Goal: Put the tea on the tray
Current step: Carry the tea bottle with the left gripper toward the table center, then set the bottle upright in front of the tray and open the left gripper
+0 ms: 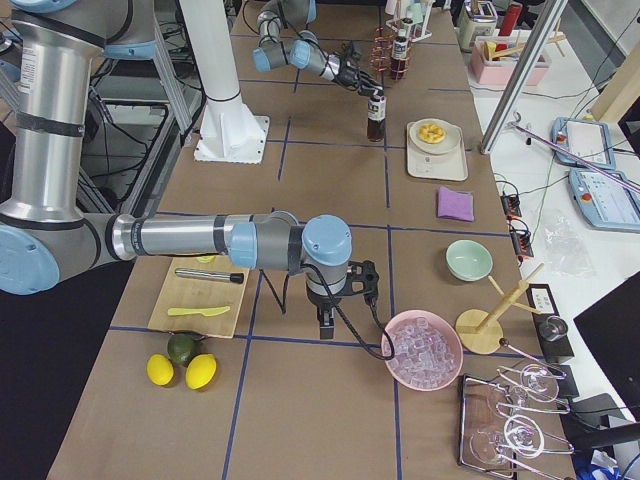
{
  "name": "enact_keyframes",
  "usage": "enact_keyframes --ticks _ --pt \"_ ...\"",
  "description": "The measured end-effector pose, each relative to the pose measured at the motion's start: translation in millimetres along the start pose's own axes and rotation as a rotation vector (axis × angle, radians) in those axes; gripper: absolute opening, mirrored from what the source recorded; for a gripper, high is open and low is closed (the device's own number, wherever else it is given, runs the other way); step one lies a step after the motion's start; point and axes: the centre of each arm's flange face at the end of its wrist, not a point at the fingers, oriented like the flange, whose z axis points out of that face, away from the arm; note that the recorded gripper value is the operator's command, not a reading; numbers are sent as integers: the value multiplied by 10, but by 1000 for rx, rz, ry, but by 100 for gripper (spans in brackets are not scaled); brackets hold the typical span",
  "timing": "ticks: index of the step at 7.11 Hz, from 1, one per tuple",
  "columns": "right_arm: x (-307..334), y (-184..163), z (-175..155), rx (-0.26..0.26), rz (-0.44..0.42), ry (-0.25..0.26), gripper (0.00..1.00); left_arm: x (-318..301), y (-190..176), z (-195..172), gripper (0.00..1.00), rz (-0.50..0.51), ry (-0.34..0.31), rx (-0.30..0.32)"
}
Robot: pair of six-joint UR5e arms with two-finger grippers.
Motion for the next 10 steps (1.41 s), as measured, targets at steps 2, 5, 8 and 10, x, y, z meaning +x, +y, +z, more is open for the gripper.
enact_keyframes --ticks 2,5,8,10 --pt "1 0 1 0 0 0 100 24 126 5 18 17 -4 -6" --pt "11 2 11 -2 2 0 100 48 210 -25 93 23 1 -14" --pt "8 -2 8 -2 2 0 100 29 128 -90 100 9 17 -14" --pt "8 -4 8 -1 0 0 100 -125 -227 -369 100 -32 70 -13"
